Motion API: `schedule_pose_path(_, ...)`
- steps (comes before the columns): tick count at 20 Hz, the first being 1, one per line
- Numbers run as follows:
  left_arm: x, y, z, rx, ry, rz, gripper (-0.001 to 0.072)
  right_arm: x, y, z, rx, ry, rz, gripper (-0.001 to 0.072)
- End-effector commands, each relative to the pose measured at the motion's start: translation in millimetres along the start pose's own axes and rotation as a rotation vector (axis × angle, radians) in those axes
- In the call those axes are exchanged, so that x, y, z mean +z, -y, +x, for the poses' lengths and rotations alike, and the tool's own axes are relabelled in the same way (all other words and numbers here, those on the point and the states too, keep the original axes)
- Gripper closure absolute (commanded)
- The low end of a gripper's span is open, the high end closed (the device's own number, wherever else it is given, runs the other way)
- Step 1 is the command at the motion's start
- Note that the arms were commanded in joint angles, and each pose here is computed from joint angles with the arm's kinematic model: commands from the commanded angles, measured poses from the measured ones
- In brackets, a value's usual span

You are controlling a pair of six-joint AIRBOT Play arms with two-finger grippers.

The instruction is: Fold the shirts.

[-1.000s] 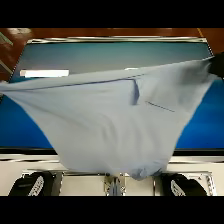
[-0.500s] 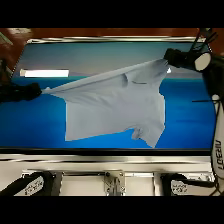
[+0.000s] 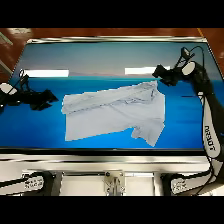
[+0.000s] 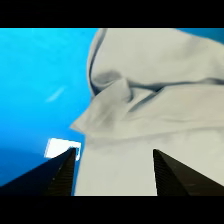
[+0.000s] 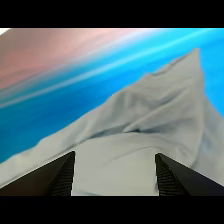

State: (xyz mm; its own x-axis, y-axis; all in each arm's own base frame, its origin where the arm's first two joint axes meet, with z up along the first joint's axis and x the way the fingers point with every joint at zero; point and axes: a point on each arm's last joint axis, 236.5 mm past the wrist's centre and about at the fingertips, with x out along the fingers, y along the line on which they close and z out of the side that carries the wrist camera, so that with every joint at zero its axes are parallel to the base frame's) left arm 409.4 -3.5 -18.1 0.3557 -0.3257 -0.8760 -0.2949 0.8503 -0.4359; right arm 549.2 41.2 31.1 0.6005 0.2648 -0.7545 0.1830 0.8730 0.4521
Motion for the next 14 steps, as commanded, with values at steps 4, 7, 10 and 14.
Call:
schedule_pose_path(4, -108, -92, -50, 0.058, -0.416, -0.112, 0.0129, -64, 148, -110, -0.337, -0.406, -0.078, 0.0093)
schedule_pose_path(7, -149, -77, -16, -0.099, -0.399, -0.218, 0.0088, -110, 166, -125, -0.233, -0.568, 0.058, 0.0092)
schedule_pose_path(10, -183, -56, 22, -0.21, -0.387, -0.302, 0.0089, -132, 163, -116, -0.135, -0.596, 0.167, 0.0091)
schedule_pose_path(14, -199, -52, 48, -0.184, -0.364, -0.318, 0.0092, -134, 160, -105, -0.123, -0.581, 0.157, 0.0091)
